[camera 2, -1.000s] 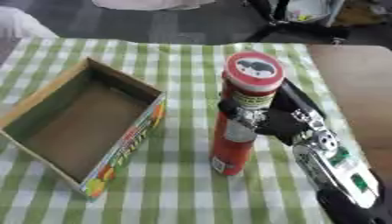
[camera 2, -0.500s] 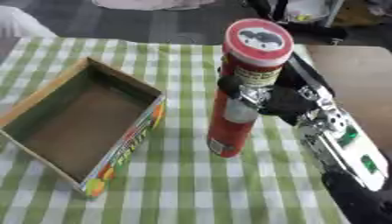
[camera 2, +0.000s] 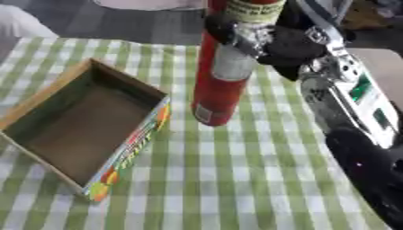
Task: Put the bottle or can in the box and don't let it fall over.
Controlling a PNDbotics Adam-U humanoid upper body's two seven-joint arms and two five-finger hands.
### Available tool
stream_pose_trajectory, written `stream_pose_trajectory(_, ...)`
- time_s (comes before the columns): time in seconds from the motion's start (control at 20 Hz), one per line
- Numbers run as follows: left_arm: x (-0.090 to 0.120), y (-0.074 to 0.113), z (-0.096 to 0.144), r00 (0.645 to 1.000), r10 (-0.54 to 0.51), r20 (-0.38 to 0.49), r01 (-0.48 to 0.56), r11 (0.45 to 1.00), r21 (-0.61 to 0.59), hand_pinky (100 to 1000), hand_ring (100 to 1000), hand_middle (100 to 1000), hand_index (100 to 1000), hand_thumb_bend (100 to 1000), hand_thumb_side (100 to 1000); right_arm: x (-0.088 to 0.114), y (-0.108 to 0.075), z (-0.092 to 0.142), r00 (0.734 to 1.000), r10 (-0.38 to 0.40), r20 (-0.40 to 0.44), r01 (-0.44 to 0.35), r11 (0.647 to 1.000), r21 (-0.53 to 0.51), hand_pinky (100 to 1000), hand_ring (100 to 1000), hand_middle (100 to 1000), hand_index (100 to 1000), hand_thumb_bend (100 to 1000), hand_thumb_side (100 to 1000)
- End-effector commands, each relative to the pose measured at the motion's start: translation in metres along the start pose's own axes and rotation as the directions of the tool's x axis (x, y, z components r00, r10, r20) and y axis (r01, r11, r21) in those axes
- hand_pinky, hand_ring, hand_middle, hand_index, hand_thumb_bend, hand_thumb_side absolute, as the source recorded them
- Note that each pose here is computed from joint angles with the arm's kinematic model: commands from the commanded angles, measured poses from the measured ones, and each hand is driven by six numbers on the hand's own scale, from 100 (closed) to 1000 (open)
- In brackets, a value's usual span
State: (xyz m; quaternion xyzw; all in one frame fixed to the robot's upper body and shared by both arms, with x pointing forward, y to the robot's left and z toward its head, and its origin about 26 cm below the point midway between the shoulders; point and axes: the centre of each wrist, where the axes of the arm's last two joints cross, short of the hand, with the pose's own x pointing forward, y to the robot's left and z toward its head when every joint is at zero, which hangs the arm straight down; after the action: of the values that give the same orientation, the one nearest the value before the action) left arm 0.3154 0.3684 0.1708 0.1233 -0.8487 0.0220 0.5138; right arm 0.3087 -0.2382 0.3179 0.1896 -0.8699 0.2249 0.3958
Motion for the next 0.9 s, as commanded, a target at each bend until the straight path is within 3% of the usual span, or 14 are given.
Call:
stream_pose_trajectory(0.05,0.010,0.003,-0.007,0.999,-0.026,0.032,0.026,1.000,-0.017,770,844,768,824,506,485,0.021,0.002,-0.015,1.000,0.015,0.025,-0.016,0.999,0.031,576,551,543,616,380,100)
stream_pose_trajectory(0.45,0.013,-0.002,-0.010,0.999,-0.013,0.039,0.015,0.999,-0.037,770,843,769,823,507,484,0.032,0.013,-0.068,0.999,-0.008,0.046,0.004,0.996,0.089,574,551,543,615,386,100)
stream_pose_trajectory(0.9,0.015,-0.008,-0.014,0.999,0.008,0.049,-0.006,0.999,-0.048,770,841,767,824,511,482,0.010,0.040,-0.101,0.998,0.060,0.009,-0.061,0.989,0.135,573,550,543,614,406,100)
